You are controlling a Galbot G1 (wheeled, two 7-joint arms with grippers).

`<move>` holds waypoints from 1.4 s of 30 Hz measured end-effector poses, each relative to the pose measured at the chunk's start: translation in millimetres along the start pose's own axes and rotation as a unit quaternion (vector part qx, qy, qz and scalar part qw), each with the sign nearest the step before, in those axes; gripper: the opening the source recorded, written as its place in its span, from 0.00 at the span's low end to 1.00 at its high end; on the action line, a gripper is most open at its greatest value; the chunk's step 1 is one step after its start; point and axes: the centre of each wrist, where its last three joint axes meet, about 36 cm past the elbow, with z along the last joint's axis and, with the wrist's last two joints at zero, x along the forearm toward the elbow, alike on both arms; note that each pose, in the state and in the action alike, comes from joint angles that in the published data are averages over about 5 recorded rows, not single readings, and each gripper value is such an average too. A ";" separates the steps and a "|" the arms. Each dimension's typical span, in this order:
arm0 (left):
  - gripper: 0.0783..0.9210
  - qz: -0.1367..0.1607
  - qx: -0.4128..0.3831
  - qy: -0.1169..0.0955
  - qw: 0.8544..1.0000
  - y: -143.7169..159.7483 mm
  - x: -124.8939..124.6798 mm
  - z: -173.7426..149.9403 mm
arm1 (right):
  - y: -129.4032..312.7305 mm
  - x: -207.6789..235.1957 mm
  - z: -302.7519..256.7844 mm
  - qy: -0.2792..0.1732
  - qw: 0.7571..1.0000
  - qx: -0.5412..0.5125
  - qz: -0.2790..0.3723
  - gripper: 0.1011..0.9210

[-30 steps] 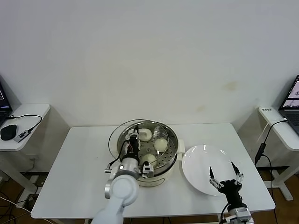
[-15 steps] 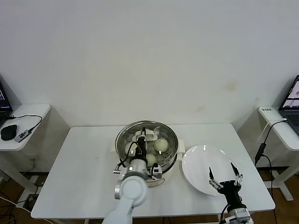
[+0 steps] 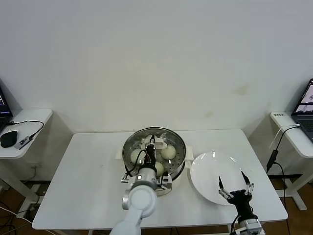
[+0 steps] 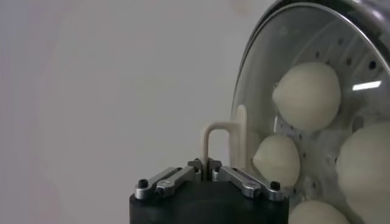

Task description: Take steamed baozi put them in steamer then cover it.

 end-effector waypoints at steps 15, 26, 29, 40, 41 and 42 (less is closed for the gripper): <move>0.31 -0.009 0.003 -0.002 1.000 0.8 2.6 -0.3 | -0.7 1.2 1.2 0.000 1.000 0.003 -0.002 0.88; 0.69 -0.024 0.017 -0.026 0.999 8.5 35.2 7.5 | -3.6 2.3 3.4 0.003 1.000 0.005 -0.003 0.88; 0.79 -0.031 0.028 -0.032 0.999 13.0 51.6 15.6 | -6.5 4.1 4.8 0.005 1.000 0.006 -0.002 0.88; 0.88 -0.037 0.159 -0.064 0.984 15.5 129.3 74.1 | -12.2 7.0 7.0 0.006 1.000 -0.003 -0.011 0.88; 0.88 -0.038 0.180 -0.065 0.981 13.8 133.4 82.2 | -12.1 7.4 6.5 0.006 1.000 -0.004 -0.012 0.88; 0.88 -0.039 0.202 -0.066 0.976 11.9 137.0 90.3 | -12.1 7.8 6.0 0.005 1.000 -0.005 -0.014 0.88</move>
